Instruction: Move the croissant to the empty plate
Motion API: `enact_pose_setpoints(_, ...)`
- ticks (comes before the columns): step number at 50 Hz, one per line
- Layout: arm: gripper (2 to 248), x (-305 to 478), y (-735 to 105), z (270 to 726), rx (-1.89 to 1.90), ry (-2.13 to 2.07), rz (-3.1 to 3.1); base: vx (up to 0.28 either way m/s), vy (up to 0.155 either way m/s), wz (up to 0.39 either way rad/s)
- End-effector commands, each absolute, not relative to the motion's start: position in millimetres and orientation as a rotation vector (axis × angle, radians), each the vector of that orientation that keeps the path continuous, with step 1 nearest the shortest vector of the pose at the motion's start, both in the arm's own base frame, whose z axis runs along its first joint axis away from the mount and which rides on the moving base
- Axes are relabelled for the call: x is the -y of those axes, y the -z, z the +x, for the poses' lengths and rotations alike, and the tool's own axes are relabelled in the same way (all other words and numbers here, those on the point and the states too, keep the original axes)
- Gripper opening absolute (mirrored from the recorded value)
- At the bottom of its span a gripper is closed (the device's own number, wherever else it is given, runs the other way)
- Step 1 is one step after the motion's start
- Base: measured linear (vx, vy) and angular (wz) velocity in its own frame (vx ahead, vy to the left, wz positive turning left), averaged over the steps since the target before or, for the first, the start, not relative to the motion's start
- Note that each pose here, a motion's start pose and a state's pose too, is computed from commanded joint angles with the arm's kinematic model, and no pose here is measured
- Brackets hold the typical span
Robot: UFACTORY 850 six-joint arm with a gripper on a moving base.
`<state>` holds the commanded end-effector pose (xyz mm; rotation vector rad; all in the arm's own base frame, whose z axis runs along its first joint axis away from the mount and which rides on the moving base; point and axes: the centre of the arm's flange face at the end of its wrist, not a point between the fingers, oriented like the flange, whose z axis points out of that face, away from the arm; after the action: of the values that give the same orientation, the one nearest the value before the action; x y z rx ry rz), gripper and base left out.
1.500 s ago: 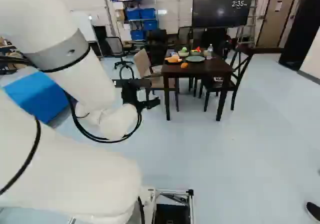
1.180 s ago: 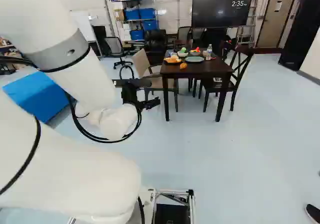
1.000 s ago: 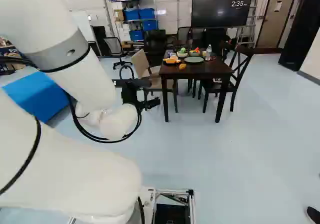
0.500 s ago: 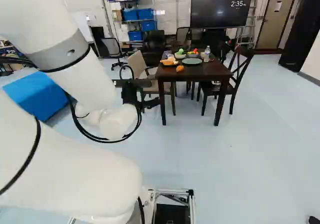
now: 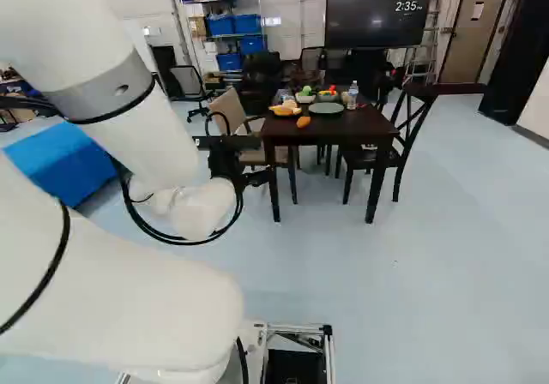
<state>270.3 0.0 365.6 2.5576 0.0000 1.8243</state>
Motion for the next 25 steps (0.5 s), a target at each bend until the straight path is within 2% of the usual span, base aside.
enact_pose_setpoints(25,237,0.0,-365.6,270.3,0.0,-1.824,2.558,0.164,-0.054,-0.007)
